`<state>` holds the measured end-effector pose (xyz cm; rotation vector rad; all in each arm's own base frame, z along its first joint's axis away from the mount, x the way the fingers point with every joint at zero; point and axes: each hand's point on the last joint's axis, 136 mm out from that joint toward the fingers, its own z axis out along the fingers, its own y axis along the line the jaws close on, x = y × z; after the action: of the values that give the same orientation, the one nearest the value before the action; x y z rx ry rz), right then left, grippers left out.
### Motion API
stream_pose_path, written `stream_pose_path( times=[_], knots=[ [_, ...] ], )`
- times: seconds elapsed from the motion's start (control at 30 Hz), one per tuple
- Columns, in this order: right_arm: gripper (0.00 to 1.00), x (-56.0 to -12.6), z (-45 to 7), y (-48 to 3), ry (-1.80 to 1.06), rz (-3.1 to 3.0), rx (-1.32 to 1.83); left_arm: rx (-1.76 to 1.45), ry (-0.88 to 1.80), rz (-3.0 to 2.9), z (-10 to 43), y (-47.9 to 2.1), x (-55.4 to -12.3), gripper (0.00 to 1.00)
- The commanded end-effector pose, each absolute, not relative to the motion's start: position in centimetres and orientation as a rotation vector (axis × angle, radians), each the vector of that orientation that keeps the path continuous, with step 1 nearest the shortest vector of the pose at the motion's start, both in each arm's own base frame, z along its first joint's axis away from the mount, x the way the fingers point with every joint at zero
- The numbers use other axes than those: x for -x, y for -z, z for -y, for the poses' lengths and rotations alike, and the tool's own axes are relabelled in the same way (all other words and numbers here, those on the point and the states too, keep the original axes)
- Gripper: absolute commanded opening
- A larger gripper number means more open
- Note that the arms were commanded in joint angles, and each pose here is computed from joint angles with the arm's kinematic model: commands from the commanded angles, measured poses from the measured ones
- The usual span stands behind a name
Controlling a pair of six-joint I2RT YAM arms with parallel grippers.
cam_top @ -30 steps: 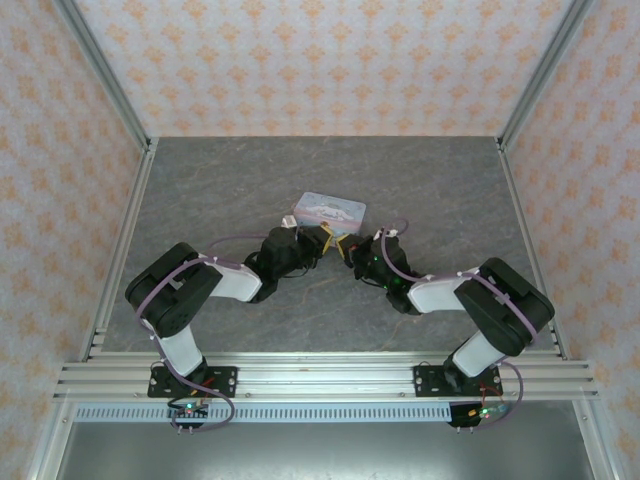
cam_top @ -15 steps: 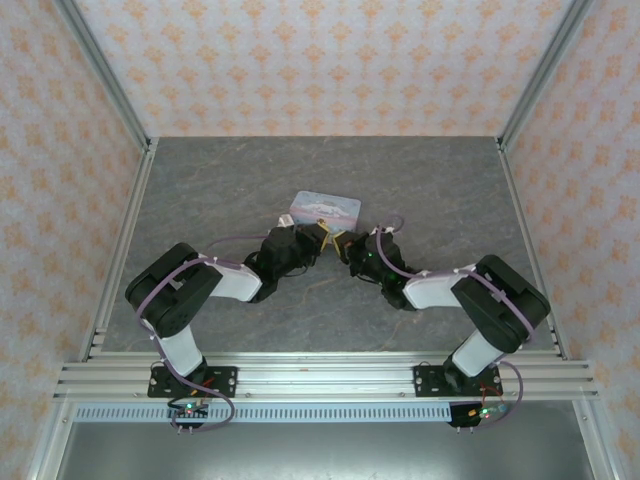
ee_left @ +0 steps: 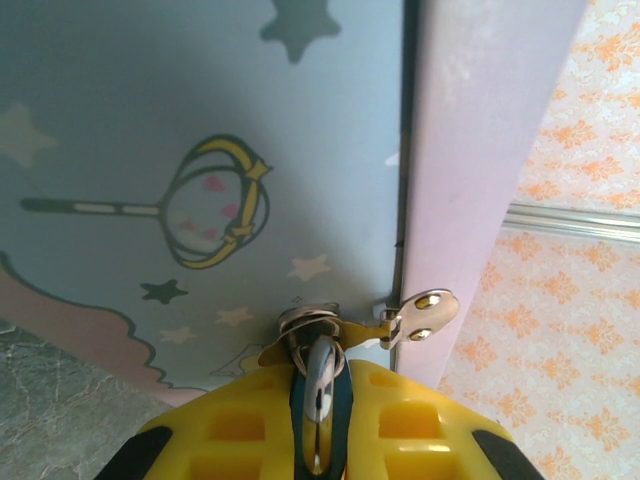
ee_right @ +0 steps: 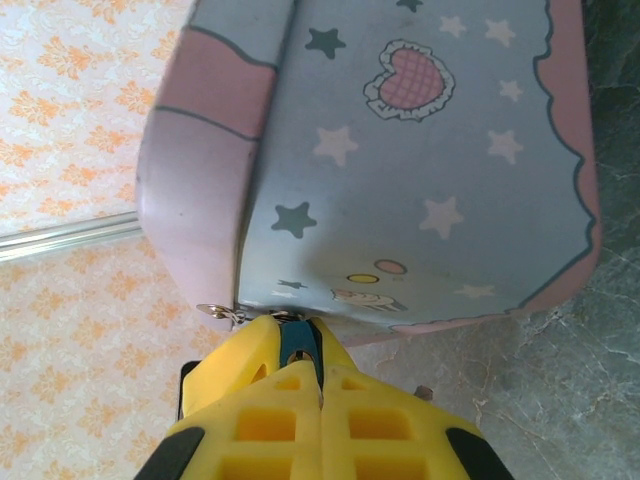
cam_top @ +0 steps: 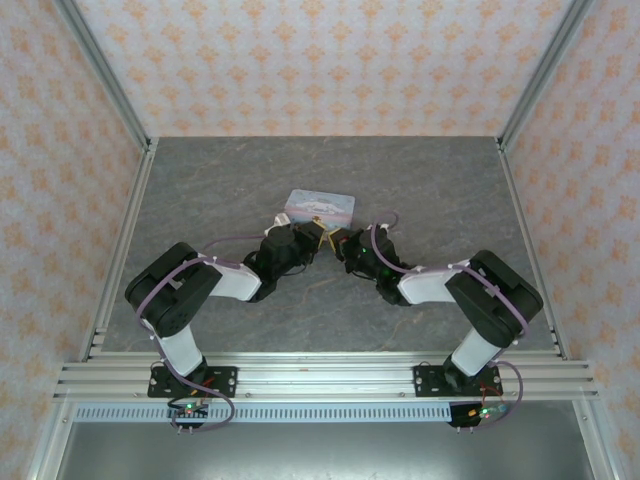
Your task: Unlock a padlock with a key
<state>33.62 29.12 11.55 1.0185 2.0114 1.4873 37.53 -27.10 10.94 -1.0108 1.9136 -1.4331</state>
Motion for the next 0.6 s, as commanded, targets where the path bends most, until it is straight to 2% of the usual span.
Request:
stream_pose_path(
  times=[0.0,0.57],
  knots=[
    [0.00,-33.1,-33.6,-16.4,-1.703,-1.976,-0.855,0.842,1.641,-1.988,31.6,-13.4,-35.1,0.00],
    [0.00,-33.5,-32.5,-14.4,-1.594,-2.033,-0.804,0.828,1.653,-1.999,31.5,-13.3,-34.6,0.00]
  ],
)
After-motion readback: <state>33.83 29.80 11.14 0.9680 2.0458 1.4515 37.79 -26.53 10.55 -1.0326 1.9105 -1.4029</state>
